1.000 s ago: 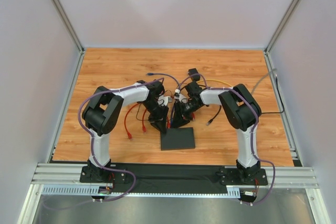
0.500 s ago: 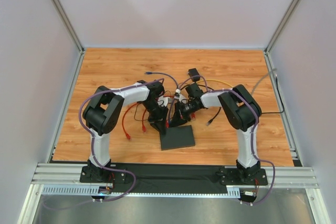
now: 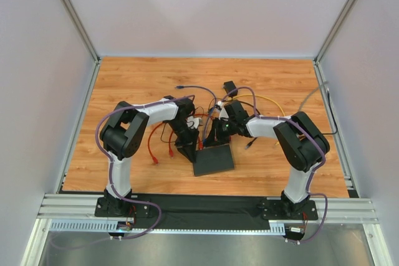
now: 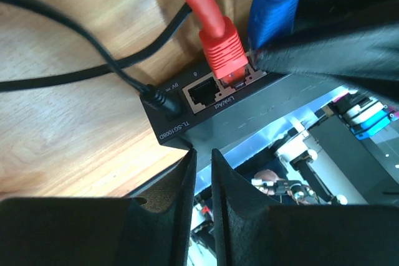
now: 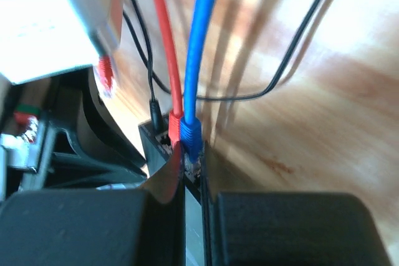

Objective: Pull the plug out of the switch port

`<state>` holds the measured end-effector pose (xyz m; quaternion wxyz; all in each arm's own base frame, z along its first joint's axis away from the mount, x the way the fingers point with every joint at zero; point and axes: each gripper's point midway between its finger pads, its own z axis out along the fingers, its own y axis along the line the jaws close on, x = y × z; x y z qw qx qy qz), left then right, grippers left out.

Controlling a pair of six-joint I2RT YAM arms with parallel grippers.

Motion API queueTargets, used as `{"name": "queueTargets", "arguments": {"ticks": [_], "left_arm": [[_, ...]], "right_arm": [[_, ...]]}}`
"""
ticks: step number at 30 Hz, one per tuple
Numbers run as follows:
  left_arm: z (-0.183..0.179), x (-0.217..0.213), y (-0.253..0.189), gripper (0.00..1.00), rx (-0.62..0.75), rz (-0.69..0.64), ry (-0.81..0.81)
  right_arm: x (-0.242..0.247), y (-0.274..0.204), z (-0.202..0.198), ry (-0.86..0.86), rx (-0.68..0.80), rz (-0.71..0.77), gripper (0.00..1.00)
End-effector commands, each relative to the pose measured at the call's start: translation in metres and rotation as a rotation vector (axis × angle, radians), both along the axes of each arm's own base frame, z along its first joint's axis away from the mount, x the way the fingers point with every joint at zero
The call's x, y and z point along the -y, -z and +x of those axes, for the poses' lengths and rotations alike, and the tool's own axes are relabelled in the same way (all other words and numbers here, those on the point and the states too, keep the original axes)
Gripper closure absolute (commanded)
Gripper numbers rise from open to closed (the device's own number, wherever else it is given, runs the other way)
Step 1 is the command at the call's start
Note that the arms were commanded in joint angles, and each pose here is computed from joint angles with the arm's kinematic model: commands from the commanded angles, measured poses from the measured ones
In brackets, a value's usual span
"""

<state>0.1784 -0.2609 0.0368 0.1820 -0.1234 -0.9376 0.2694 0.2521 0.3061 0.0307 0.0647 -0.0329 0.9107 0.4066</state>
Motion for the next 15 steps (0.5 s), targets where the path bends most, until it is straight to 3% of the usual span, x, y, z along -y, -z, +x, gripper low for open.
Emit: {"name": "queueTargets", "arguments": {"ticks": [1, 7, 15], "left_arm": [[0.019, -0.016, 0.036, 0.76, 0.128, 0.109, 0.059], [0.027, -0.014, 0.023, 0.76, 0.184, 0.092, 0.064], [0.039, -0.007, -0.013, 0.75, 0.306, 0.01, 0.06]], "right_arm": [[-0.017, -0.023, 0.033, 0.089, 0.058, 0.121, 1.0], [-0.013, -0.002, 0.025, 0.122, -0.053, 0.075, 1.0], [0.006, -0.033, 0.046, 0.09, 0.128, -0.08, 1.0]]}}
